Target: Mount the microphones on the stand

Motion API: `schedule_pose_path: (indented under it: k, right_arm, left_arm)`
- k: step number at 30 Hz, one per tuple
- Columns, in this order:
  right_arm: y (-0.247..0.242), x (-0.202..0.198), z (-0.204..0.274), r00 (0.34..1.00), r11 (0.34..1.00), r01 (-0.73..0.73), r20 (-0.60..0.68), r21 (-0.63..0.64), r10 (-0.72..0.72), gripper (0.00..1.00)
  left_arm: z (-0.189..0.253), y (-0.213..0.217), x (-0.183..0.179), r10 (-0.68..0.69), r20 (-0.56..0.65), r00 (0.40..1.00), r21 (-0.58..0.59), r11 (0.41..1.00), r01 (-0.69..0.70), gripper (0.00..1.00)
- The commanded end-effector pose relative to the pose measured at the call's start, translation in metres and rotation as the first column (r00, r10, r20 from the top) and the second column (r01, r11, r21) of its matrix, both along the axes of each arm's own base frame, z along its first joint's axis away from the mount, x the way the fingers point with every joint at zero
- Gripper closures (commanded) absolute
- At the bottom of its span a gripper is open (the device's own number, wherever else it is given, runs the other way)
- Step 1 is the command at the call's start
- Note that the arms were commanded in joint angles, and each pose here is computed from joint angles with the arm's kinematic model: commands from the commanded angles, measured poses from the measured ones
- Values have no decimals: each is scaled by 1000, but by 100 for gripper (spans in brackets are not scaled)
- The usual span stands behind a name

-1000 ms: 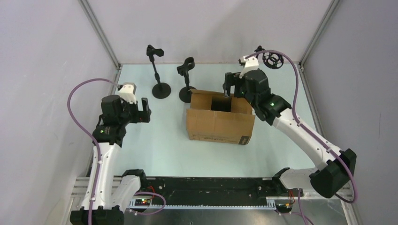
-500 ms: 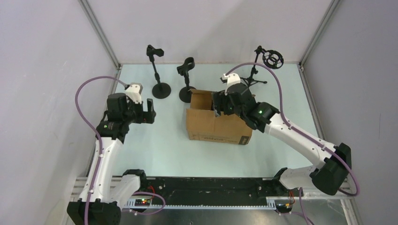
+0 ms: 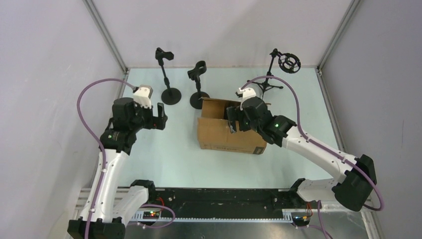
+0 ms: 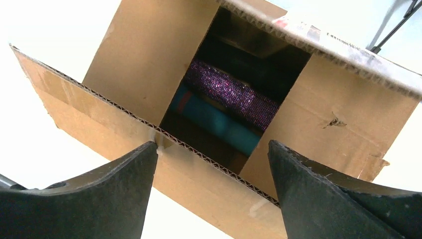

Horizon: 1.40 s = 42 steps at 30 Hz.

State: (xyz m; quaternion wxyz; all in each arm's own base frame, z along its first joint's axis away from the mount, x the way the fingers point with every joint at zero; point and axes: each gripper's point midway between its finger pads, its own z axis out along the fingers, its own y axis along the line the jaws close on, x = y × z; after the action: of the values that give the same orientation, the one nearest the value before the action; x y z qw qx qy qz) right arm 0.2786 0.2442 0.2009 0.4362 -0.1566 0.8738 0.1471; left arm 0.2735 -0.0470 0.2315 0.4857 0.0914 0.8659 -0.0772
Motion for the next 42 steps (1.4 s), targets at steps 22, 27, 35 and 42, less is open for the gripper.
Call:
schedule_pose_path:
  k: [22, 27, 35, 42]
  right_arm:
    - [10, -109, -19, 984, 978, -79, -145, 192, 107, 20]
    - [2, -114, -58, 975, 984, 4, -221, 181, 37, 19]
    - [-29, -95, -85, 947, 949, 262, -234, 173, -219, 17]
    - [-50, -107, -84, 931, 909, 338, -227, 242, -286, 22]
  left_arm:
    - [59, -50, 38, -100, 77, 992, -9, 995, 101, 2]
    - [70, -83, 40, -181, 90, 979, 1, 983, 182, 2]
    - [50, -142, 60, -248, 50, 968, 40, 969, 246, 2]
    - [21, -194, 82, -265, 36, 963, 112, 959, 260, 2]
